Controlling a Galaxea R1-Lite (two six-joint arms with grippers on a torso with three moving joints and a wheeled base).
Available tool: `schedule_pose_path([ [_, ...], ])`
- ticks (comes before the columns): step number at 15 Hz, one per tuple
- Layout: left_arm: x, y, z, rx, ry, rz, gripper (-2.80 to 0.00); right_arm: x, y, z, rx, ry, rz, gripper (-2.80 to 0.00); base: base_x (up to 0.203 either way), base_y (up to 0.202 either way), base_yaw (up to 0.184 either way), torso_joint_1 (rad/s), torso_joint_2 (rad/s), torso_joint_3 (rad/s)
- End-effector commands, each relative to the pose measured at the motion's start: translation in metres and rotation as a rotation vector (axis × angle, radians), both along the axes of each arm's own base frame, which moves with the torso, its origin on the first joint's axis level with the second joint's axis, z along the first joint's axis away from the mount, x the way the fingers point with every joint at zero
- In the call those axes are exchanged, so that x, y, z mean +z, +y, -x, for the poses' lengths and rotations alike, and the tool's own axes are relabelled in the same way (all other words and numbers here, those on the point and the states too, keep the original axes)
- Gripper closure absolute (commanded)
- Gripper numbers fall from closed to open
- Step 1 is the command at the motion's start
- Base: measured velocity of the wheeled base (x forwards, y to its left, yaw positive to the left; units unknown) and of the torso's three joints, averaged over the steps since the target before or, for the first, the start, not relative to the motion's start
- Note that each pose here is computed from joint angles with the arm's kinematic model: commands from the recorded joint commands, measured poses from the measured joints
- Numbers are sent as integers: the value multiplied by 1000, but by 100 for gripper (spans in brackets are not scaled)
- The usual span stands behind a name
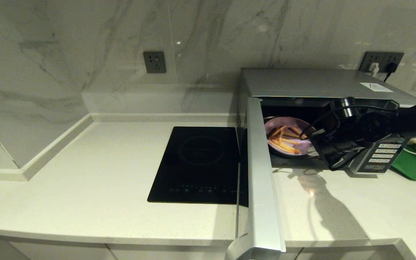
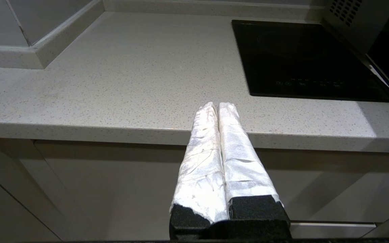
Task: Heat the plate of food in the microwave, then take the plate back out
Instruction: Put the plate in the microwave oven
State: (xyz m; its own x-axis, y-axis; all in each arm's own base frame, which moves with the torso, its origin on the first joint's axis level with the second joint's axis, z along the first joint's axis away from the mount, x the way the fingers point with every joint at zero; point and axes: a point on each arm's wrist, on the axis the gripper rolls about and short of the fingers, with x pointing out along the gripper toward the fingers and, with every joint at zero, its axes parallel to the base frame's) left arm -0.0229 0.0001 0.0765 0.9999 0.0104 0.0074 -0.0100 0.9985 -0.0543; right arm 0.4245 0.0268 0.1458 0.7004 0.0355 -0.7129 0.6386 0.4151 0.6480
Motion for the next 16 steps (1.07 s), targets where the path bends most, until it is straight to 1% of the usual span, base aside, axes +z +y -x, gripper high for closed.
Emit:
schedule_pose_path([
  [1, 0, 0, 0, 0, 0, 1, 0, 8, 0, 3, -3, -18, -5, -280, 0, 0, 0, 0, 0, 0],
  [6, 0, 0, 0, 0, 0, 1, 0, 31, 1, 14, 7, -69, -9, -280, 0, 0, 0, 0, 0, 0],
  [8, 0, 0, 0, 0, 0, 1, 0, 37, 3, 22, 17, -73, -9, -280, 0, 0, 0, 0, 0, 0],
  [12, 0, 0, 0, 0, 0, 1, 0, 51, 14, 57, 81, -75, 4, -280, 0, 0, 0, 0, 0, 0],
  [13, 0, 0, 0, 0, 0, 1, 0, 57, 18, 70, 105, -78, 1, -87, 0, 0, 0, 0, 0, 0],
  [14, 0, 0, 0, 0, 0, 1, 0, 64, 22, 84, 128, -88, -2, 0, 0, 0, 0, 0, 0, 0],
  [16, 0, 0, 0, 0, 0, 1, 0, 80, 28, 114, 169, -125, -7, 0, 0, 0, 0, 0, 0, 0],
])
